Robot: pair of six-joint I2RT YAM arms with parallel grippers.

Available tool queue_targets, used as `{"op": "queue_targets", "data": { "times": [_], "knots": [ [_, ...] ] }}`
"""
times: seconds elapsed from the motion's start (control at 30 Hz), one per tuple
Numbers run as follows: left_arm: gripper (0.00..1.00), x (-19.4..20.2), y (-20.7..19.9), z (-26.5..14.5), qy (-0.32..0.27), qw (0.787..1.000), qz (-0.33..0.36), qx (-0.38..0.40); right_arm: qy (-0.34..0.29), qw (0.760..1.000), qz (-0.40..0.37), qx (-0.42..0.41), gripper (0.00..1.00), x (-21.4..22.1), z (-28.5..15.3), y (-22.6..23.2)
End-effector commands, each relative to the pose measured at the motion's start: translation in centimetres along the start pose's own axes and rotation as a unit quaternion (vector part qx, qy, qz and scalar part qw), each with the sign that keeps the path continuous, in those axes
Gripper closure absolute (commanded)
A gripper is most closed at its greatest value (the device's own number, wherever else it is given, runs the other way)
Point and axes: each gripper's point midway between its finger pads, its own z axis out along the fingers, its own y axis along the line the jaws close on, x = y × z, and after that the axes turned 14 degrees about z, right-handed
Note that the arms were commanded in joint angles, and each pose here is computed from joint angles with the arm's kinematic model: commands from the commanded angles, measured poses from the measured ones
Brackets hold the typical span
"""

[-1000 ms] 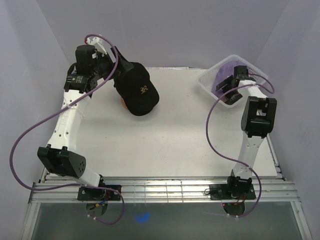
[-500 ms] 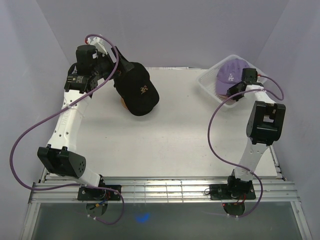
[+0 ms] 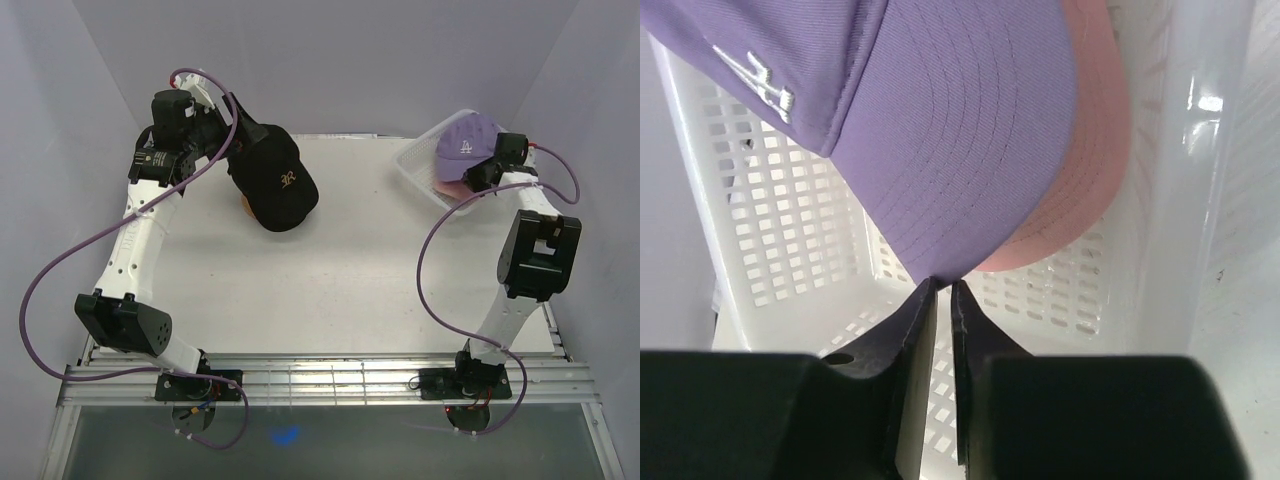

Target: Stack the hats

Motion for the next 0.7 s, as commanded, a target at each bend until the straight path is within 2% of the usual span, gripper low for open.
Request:
{"op": "queue_targets", "data": {
  "times": [0.0,0.1,0.2,0.33,0.47,0.63,0.67],
  "knots": [
    [0.07,-0.5,-0.6,-1.2,-0.014,1.000,0.011,0.003,-0.038,0.998,0.010,-0.056,0.84,-2.5,-2.5,3.2],
    [0.07,-0.6,-0.7,-1.3,-0.015,1.000,0.012,0.003,-0.047,0.996,0.019,-0.067,0.84,-3.3,-3.0,3.4],
    [0.07,-0.7,-0.7,-1.3,-0.016,1.000,0.012,0.002,-0.059,0.993,0.032,-0.097,0.78,-3.9,-3.6,3.7],
    [0.07,-0.8,-0.7,-1.2,-0.014,1.000,0.013,0.003,-0.073,0.987,0.044,-0.134,0.63,-4.8,-3.6,4.2],
    [0.07,-0.9,-0.7,-1.2,-0.015,1.000,0.015,0.000,-0.061,0.981,0.045,-0.176,0.53,-4.6,-3.4,5.2],
    [0.07,-0.8,-0.7,-1.2,-0.014,1.000,0.015,-0.003,-0.031,0.988,0.058,-0.138,0.30,-3.1,-1.9,3.1],
    [0.07,-0.8,-0.6,-1.0,-0.012,1.000,0.013,-0.004,-0.019,0.990,0.058,-0.129,0.29,-2.6,-1.7,2.9]
  ]
}}
